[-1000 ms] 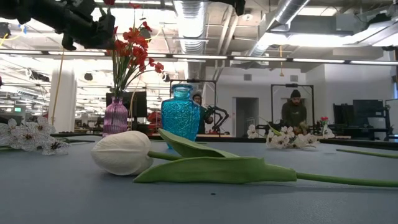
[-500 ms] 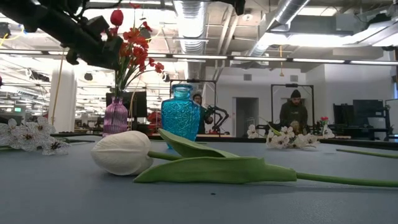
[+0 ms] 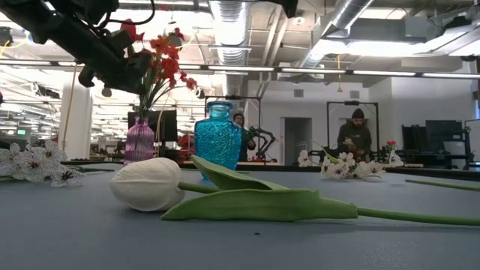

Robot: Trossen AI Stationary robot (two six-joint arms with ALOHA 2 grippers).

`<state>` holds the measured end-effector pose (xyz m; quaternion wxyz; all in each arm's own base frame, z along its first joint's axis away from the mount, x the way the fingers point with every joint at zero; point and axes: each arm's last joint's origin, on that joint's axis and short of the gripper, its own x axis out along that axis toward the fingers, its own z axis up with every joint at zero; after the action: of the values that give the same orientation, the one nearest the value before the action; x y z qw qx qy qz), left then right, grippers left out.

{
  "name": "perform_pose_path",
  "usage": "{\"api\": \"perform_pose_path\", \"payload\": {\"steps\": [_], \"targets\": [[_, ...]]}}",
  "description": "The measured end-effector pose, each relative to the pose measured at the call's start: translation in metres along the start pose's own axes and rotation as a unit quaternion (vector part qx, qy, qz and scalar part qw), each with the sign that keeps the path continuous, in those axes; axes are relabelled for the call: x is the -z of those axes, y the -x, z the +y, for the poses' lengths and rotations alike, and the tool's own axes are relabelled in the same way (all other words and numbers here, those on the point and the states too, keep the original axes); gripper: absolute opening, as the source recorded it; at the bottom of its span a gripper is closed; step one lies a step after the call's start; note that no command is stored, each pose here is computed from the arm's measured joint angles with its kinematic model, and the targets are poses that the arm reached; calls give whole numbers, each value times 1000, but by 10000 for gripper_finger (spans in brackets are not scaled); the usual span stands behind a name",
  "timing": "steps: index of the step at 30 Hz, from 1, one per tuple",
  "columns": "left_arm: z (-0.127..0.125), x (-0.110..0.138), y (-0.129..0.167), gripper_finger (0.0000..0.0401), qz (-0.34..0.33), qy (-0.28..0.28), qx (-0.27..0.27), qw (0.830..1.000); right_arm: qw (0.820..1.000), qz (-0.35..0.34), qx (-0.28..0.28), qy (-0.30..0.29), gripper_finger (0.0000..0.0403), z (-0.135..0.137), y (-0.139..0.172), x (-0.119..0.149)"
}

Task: Sort flowers into vase by color
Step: Put the left red tulip into the purple vase, then put the red tulip into the purple vase

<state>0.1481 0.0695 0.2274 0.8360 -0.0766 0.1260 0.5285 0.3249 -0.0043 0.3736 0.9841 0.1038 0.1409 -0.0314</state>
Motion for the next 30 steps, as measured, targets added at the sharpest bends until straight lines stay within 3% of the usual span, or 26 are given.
{"api": "perform_pose_path", "payload": {"steps": [12,21,26,30], "targets": [[3,9,7,125,70,10,80,994,998,67,0,8,238,7,2,14],[8,20,13,147,144,59,108,982,982,182,-42,37,238,11,7,36],[2,19,15,147,173,60,198,963,962,264,-44,50,238,8,14,50],[-6,16,19,147,181,48,308,933,946,306,-52,92,238,8,19,58]]}}
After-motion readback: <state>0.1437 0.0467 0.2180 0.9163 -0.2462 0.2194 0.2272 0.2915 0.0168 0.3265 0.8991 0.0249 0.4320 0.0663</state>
